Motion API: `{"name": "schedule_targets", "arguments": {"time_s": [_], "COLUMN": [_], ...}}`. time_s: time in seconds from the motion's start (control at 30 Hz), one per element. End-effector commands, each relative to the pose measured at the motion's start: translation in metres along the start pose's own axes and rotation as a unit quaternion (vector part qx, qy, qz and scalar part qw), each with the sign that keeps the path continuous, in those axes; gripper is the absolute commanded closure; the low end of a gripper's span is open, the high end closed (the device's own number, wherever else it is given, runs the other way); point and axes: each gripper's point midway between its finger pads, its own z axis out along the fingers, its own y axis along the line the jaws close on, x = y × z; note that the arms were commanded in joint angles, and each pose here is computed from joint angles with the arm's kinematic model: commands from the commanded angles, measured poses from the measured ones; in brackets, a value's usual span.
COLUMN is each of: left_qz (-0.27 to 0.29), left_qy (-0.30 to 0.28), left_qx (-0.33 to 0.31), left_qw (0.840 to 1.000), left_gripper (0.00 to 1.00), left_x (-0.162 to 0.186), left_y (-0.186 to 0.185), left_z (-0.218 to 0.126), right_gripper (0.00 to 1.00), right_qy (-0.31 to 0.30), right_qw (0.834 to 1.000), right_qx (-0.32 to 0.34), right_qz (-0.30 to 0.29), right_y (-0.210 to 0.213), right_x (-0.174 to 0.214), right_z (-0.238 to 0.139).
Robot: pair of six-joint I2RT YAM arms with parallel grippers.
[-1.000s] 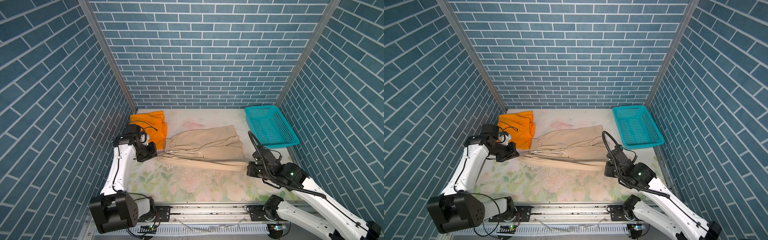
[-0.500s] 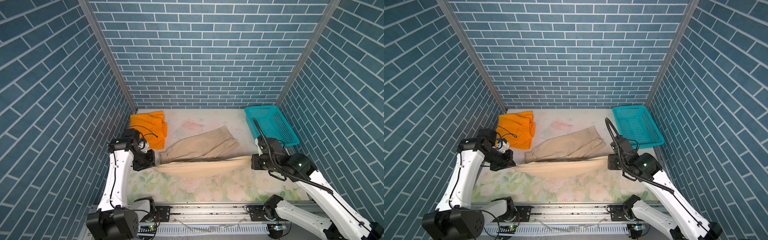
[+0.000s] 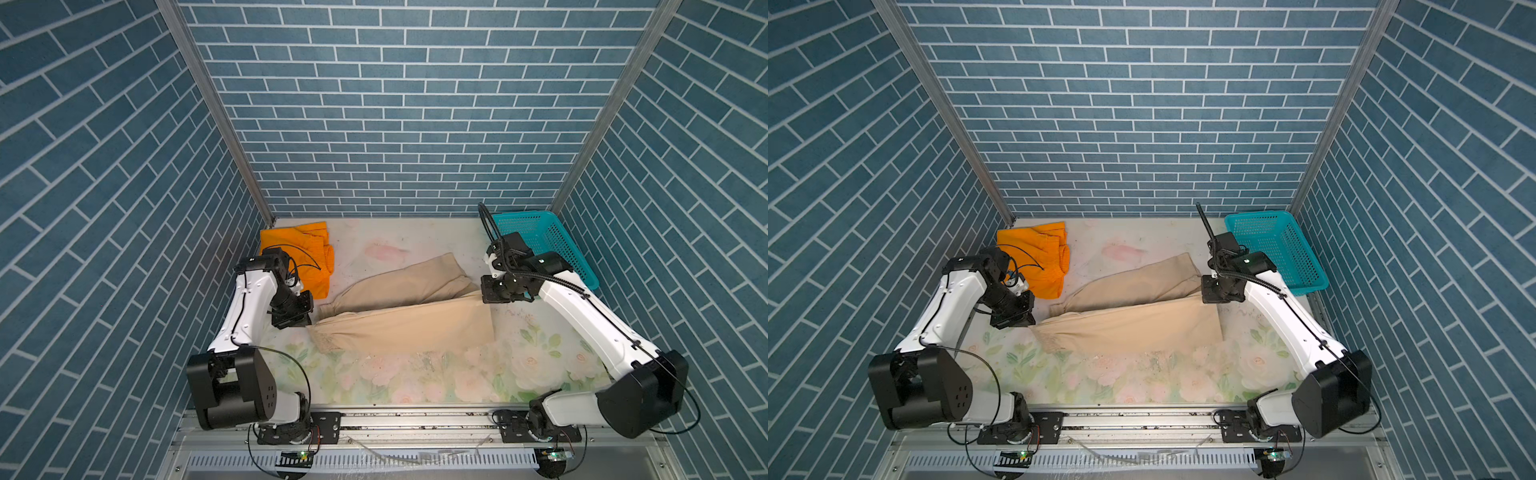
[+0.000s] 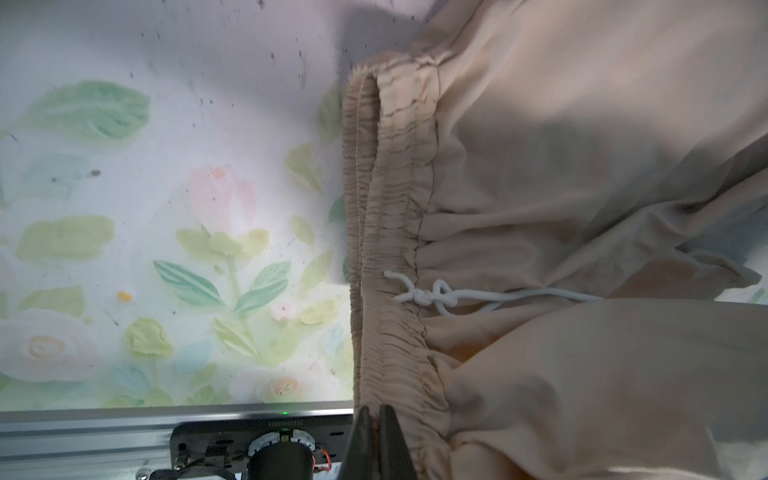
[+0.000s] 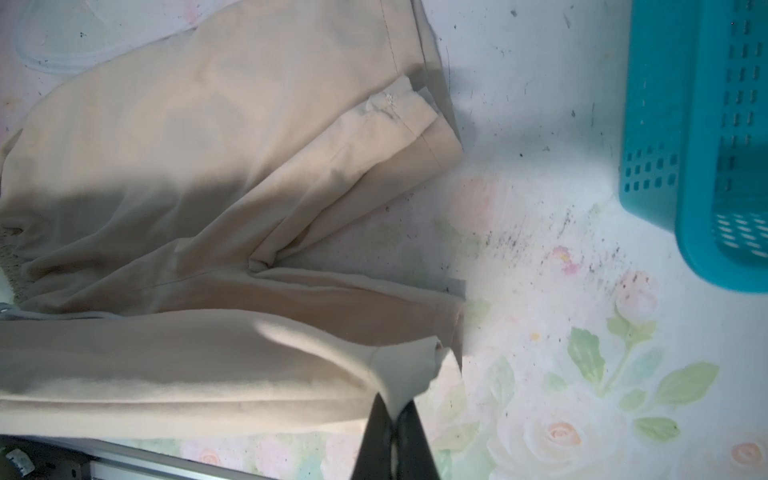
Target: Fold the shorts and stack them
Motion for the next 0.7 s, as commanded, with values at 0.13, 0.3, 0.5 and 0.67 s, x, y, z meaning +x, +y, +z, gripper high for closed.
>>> {"name": "schedule_targets", "arguments": {"time_s": [0.13, 0.3, 0.5, 0.67], "left_qz": [0.019, 0.020, 0.051, 0.070], "left_qy": [-0.020, -0.012, -0.013, -0.018], "left_qx": [-0.025, -0.035, -0.032, -0.004], "left_qw": [0.999, 0.999, 0.998, 0.997], "left_gripper": [1.00, 0.99, 1.00, 1.00], "left_x": [-0.032, -0.047, -0.060, -0.063], "left_y": [0.006, 0.007, -0.015, -0.037], "left_z": [0.009, 0.019, 0.033, 0.041], "right_gripper": [1.00, 1.00, 1.00, 1.00], "right_qy": [-0.003, 0.014, 0.016, 0.016], "right_qw": [1.000, 0.999, 0.999, 0.999], "right_qx": [0.003, 0.007, 0.001, -0.001], "right_qz": [-0.028, -0.032, -0.036, -0.039], "right_y": [-0.007, -0.009, -0.007, -0.007], "right_x": [-0.032, -0.039, -0.049, -0.055], "right_z": [0.007, 0.019, 0.028, 0.026]}}
